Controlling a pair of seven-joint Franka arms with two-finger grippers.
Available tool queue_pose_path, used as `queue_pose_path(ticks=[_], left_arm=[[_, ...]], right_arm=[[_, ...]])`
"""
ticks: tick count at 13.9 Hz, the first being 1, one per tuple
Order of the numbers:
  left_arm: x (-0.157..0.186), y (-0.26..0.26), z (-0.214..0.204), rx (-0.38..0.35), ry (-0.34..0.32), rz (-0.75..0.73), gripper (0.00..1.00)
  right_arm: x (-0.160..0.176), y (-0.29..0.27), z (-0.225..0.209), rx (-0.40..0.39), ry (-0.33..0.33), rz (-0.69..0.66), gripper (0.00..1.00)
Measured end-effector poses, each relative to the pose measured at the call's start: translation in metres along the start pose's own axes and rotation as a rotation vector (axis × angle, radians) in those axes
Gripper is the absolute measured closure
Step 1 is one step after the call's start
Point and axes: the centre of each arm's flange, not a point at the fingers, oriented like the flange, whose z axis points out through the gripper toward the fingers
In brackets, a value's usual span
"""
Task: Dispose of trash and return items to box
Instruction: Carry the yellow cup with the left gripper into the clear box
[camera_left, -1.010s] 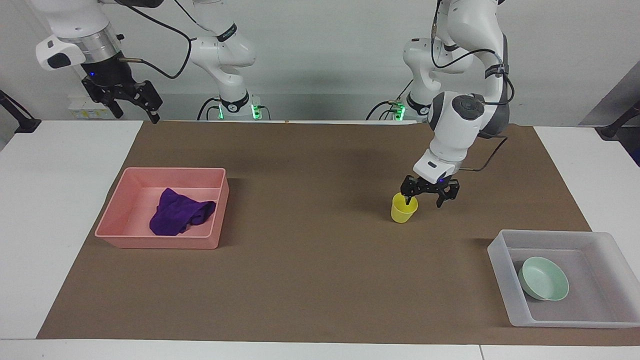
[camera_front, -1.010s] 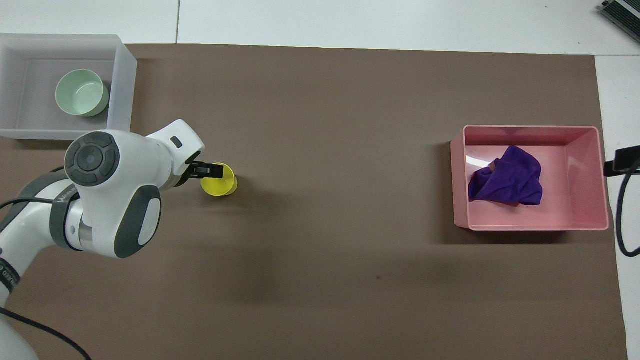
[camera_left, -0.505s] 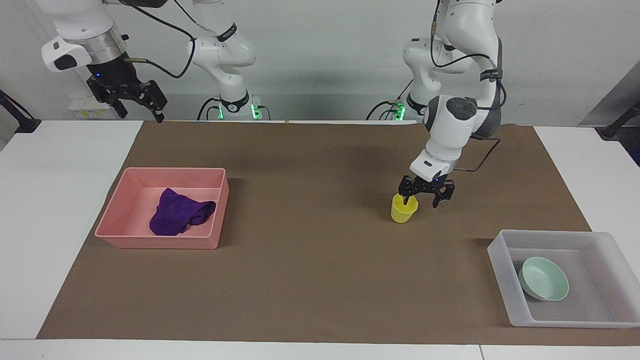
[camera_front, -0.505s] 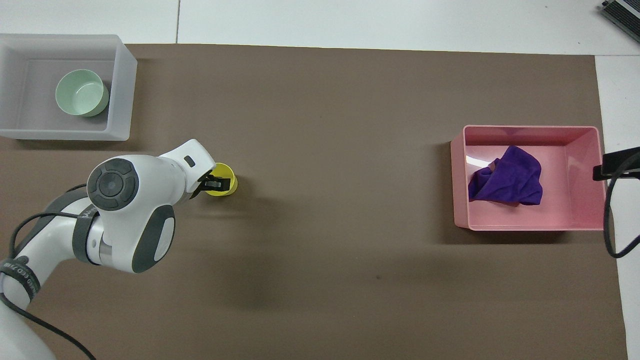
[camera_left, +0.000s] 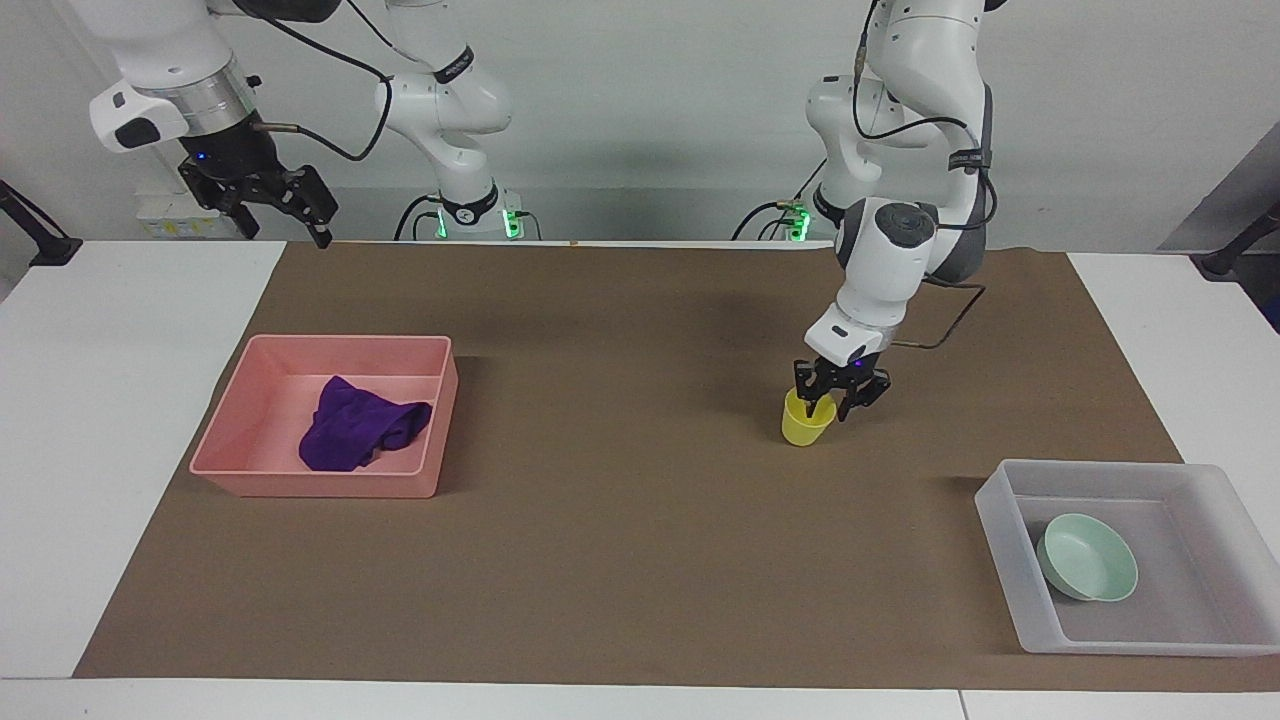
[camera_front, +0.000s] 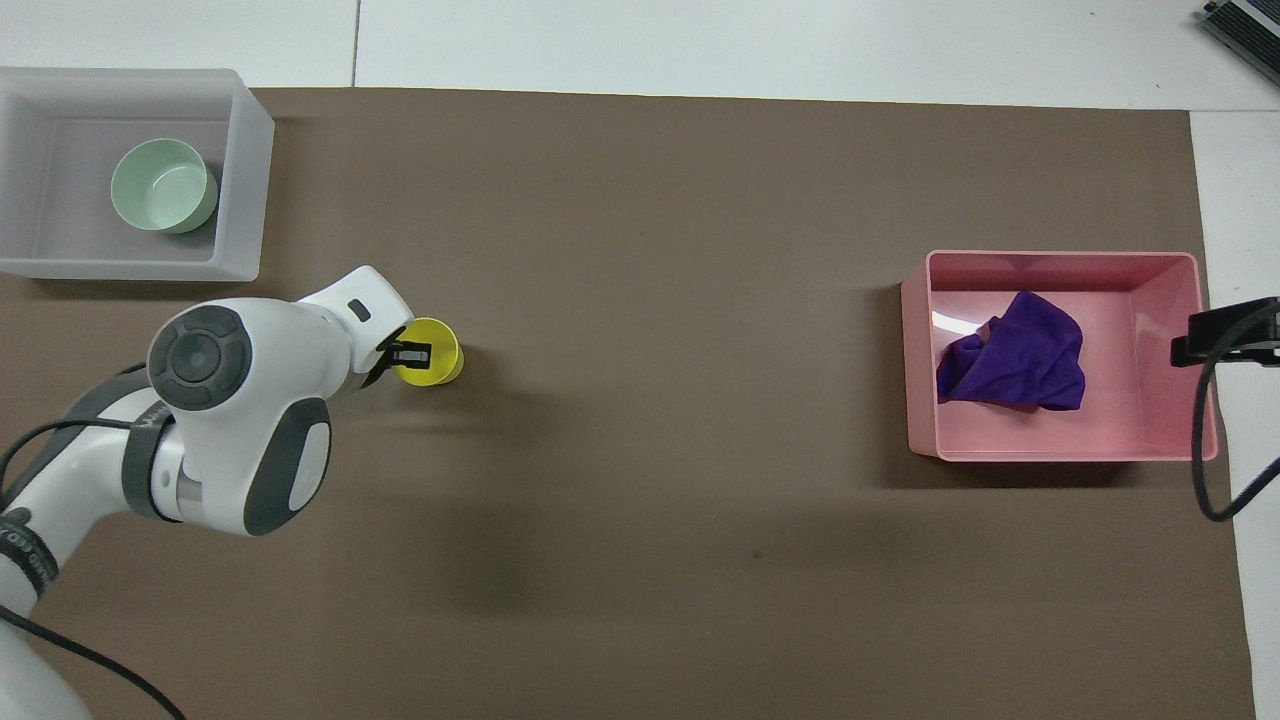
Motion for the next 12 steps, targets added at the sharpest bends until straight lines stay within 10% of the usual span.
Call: queue_pose_path(ticks=[12], left_arm=[[0.081, -0.231, -0.123, 0.089, 0.077, -0.138, 0.97]], right_arm=[[-0.004, -0.017, 0.000, -0.026, 0.002, -0.044, 0.00]])
